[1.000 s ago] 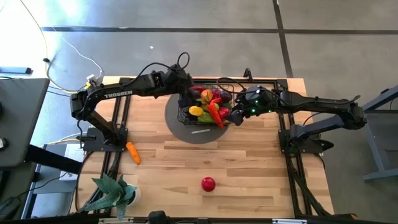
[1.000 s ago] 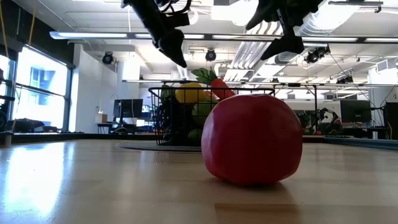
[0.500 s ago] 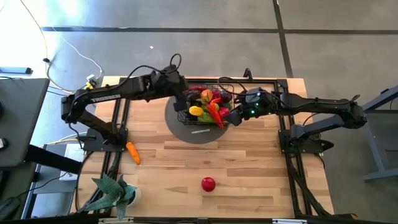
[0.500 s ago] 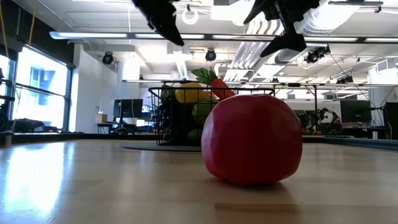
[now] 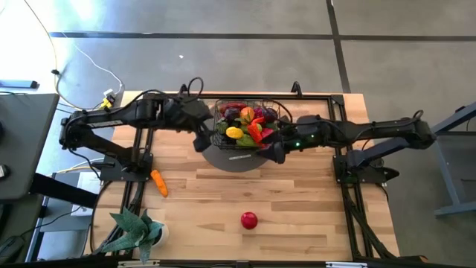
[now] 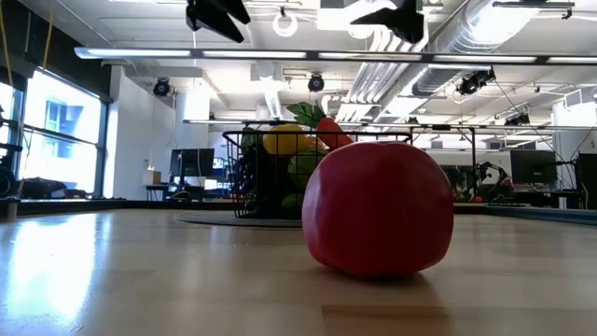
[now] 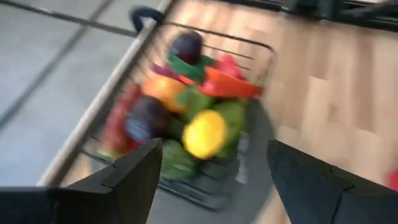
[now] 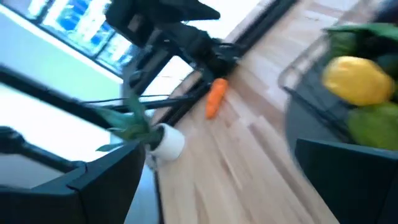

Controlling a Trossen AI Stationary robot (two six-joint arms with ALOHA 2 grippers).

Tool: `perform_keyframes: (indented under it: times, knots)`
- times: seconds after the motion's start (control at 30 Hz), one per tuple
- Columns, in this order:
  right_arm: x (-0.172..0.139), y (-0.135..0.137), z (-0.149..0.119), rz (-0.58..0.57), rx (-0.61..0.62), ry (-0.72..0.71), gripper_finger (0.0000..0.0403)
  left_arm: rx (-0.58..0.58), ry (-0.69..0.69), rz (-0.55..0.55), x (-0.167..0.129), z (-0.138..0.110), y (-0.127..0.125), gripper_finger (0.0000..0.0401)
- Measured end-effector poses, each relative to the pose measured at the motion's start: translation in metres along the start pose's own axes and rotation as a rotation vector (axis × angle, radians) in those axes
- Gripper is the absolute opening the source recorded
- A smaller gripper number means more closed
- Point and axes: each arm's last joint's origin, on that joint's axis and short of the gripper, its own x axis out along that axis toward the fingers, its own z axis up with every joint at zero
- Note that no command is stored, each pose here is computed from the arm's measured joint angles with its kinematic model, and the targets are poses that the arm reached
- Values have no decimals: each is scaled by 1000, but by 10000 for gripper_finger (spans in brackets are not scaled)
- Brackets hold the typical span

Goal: Build produce basket
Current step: Put the red tomato into the black mesh basket

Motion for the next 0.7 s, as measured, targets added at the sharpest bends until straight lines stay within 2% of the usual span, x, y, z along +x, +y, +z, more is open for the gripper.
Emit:
perform_keyframes:
  times: [0.23,0.47,0.7]
  knots:
    - [13,18,-14,98,-108,6,397,-64,79,-78,-6,-10,-21,278]
    - [22,32,-35,112,-257,19,397,-121,145,-146,-9,-17,-37,278]
    - [25,46,-53,151,-371,32,397,-156,217,-145,-12,-25,-43,278]
